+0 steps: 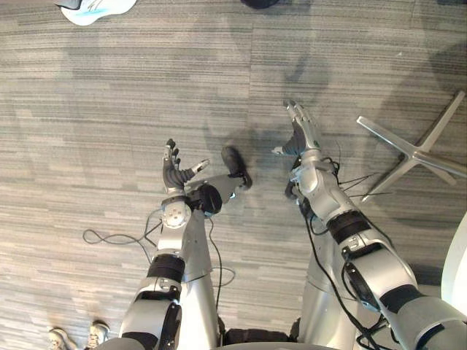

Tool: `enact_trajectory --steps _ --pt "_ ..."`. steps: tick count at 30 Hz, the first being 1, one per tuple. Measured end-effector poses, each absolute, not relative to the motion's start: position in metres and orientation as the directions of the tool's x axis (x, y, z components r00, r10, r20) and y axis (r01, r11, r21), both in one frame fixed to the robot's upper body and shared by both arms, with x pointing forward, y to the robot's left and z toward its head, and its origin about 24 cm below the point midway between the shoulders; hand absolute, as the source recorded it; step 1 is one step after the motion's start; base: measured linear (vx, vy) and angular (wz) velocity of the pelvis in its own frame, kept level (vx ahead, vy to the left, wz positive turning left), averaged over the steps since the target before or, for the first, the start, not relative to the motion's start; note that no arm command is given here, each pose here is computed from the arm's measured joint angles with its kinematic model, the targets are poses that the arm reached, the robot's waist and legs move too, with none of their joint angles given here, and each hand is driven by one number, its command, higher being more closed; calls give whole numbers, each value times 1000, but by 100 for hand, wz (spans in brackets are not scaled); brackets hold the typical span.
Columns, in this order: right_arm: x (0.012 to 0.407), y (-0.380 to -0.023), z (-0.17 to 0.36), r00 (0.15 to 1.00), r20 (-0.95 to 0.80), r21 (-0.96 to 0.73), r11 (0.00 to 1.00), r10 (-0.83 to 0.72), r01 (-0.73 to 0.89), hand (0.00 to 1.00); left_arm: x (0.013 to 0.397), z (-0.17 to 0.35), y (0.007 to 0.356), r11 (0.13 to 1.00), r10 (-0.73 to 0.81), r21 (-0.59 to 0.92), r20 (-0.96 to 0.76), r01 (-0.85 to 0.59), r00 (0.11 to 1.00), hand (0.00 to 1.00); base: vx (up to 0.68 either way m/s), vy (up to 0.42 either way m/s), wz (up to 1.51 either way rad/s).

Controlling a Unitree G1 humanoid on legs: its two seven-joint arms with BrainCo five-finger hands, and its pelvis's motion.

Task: Gather rubbish on tea table into small bin, then transfer packed bag to large trash can.

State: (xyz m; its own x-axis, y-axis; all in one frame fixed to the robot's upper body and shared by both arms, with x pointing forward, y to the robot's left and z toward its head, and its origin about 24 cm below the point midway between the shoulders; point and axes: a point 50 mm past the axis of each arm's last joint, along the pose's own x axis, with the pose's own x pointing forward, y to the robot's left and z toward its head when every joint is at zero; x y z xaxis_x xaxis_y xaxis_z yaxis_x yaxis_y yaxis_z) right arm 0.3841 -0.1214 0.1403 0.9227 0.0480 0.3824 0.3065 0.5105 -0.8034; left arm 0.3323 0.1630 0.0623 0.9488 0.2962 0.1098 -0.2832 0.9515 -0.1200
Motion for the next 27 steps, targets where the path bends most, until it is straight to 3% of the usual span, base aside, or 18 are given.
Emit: enact_trajectory --steps 9,16,19,22,27 --pt "376 -134 130 922 386 -773 543 -10 329 0 332 54 159 953 289 -109 58 -282 956 0 -63 23 1" --pt "331 -122 102 923 381 -598 750 -45 283 0 303 0 151 966 254 -18 -146 -260 956 0 -55 -6 6" --pt "307 -122 72 954 289 -522 821 -82 229 0 286 -20 148 976 218 26 -216 -218 952 0 23 -7 1" --pt "270 -125 20 990 65 -426 894 -122 139 0 253 -55 149 981 196 76 -345 -181 918 0 113 -15 0" --pt "234 -146 -33 966 -181 -334 936 -182 114 0 215 -94 150 986 151 145 -509 -88 847 0 143 10 5"
